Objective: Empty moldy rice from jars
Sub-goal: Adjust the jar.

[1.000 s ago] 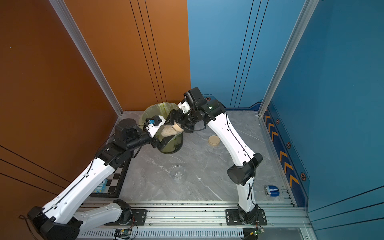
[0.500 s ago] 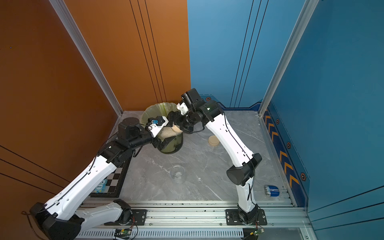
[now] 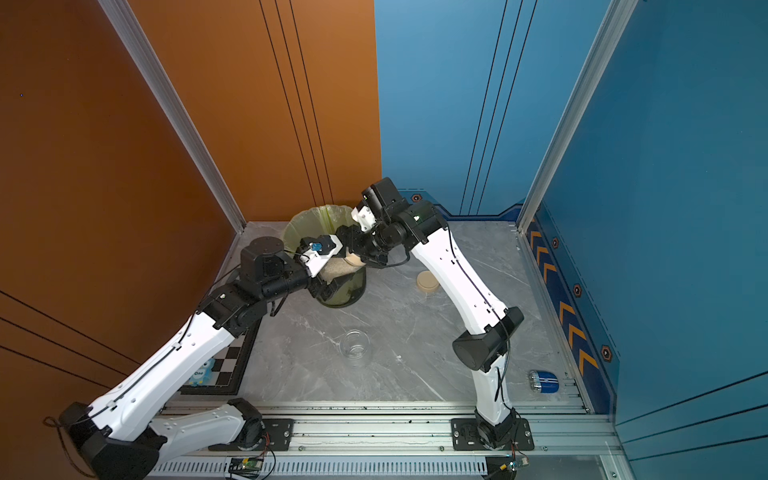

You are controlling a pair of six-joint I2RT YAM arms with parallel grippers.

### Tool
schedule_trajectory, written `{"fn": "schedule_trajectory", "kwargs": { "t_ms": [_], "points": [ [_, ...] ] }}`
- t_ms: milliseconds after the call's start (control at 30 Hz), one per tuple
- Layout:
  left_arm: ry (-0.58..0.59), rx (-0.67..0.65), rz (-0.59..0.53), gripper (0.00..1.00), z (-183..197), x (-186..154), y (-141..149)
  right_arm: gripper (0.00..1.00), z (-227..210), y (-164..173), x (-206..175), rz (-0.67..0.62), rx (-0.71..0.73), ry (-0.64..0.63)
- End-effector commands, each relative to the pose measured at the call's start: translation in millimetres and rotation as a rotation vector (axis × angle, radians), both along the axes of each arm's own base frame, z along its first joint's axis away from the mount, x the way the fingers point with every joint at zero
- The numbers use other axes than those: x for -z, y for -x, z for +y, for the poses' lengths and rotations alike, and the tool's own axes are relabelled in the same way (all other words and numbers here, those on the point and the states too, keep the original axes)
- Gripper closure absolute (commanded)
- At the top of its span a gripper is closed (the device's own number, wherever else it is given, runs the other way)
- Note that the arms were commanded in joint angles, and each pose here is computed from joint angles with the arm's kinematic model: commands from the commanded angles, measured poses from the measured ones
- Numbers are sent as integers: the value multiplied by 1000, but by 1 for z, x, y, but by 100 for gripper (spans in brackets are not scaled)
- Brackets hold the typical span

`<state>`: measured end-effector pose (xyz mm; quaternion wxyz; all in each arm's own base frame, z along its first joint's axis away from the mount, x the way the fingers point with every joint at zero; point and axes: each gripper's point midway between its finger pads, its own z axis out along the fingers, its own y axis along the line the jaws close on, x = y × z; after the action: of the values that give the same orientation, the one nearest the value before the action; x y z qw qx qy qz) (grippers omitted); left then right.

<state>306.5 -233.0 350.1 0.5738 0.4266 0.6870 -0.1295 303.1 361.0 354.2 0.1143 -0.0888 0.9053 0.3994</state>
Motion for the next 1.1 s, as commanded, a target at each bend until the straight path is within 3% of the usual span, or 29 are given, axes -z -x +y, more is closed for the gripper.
{"fn": "schedule_trajectory", "kwargs": {
  "t_ms": [0,33,233,300,367,533,667,1067],
  "points": [
    [-5,-102,-56,12,12,-6,-18,100,12,44,-22,42,-130,-68],
    [-3,-101,-56,13,11,-7,-18,100,12,45,-22,43,-134,-70],
    [12,-90,-55,46,8,-9,-16,100,15,50,-22,45,-149,-69],
    [14,-83,-56,50,6,-10,-15,100,15,51,-21,51,-151,-67],
    [13,-73,-56,42,5,-9,-12,100,13,52,-22,56,-154,-68],
    [117,-15,-15,2,10,-23,-1,100,4,56,-25,43,-182,-68],
    [209,55,56,2,17,-34,9,100,0,61,-35,25,-220,-101],
    [291,140,191,2,24,-33,25,100,5,85,-37,39,-338,-146]
  ]
}}
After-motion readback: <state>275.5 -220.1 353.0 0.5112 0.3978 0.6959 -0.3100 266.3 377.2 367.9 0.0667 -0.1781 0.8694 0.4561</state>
